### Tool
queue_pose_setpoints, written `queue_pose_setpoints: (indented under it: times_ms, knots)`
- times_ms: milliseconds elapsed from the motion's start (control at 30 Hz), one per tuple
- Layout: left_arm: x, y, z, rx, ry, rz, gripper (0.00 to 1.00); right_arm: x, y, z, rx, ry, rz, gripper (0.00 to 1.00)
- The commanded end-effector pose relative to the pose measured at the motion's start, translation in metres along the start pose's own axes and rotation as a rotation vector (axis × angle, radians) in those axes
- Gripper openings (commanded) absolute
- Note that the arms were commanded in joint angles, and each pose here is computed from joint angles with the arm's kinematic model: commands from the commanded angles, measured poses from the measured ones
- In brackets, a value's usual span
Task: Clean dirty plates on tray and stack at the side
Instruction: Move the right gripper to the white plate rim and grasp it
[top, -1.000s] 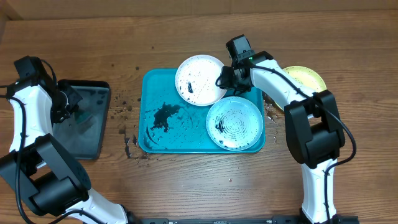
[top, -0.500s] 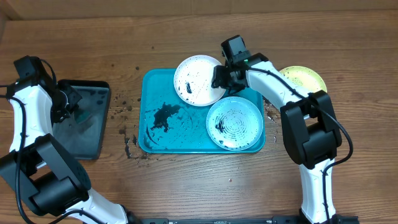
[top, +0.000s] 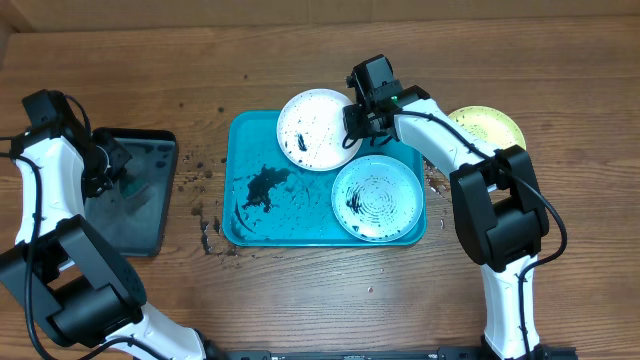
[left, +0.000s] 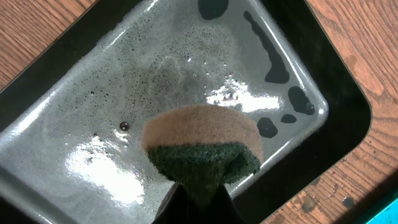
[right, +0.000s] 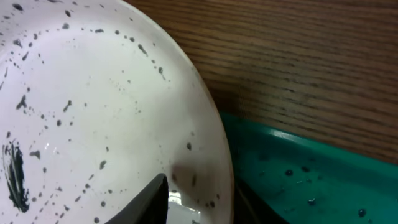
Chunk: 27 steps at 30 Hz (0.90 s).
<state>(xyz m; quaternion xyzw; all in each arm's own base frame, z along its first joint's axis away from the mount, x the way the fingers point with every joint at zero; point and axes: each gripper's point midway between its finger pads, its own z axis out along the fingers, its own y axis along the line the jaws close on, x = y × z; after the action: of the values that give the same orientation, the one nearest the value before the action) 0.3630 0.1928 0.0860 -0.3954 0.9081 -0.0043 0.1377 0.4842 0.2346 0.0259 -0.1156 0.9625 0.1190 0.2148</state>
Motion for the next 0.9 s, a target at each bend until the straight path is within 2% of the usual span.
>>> queue_pose_setpoints:
  times_ms: [0, 167, 233, 400, 633, 767, 867]
  knots:
    - [-0.001, -0.002, -0.006, 0.016, -0.012, -0.013, 0.04, -0.011, 0.002, -0.004, 0.002, -0.028, -0.039, 0.26]
    - [-0.001, -0.002, -0.006, 0.017, -0.012, -0.014, 0.04, -0.005, 0.002, -0.004, 0.002, -0.007, -0.034, 0.13]
    - [0.0, -0.002, -0.006, 0.016, -0.011, -0.014, 0.04, -0.001, 0.006, -0.003, -0.013, 0.011, -0.034, 0.04]
    - [0.004, -0.012, -0.006, 0.074, 0.011, 0.02, 0.04, 0.012, 0.03, -0.004, -0.089, 0.062, 0.047, 0.04]
    - [0.019, -0.057, -0.014, 0.307, 0.058, 0.219, 0.04, 0.033, 0.078, -0.007, -0.2, 0.147, 0.175, 0.04]
    - [0.031, -0.08, -0.017, 0.37, 0.079, 0.284, 0.04, 0.045, 0.102, -0.006, -0.196, 0.171, 0.196, 0.04]
    - [0.041, -0.095, -0.018, 0.379, 0.091, 0.324, 0.04, 0.053, 0.099, -0.004, -0.099, 0.165, 0.202, 0.04]
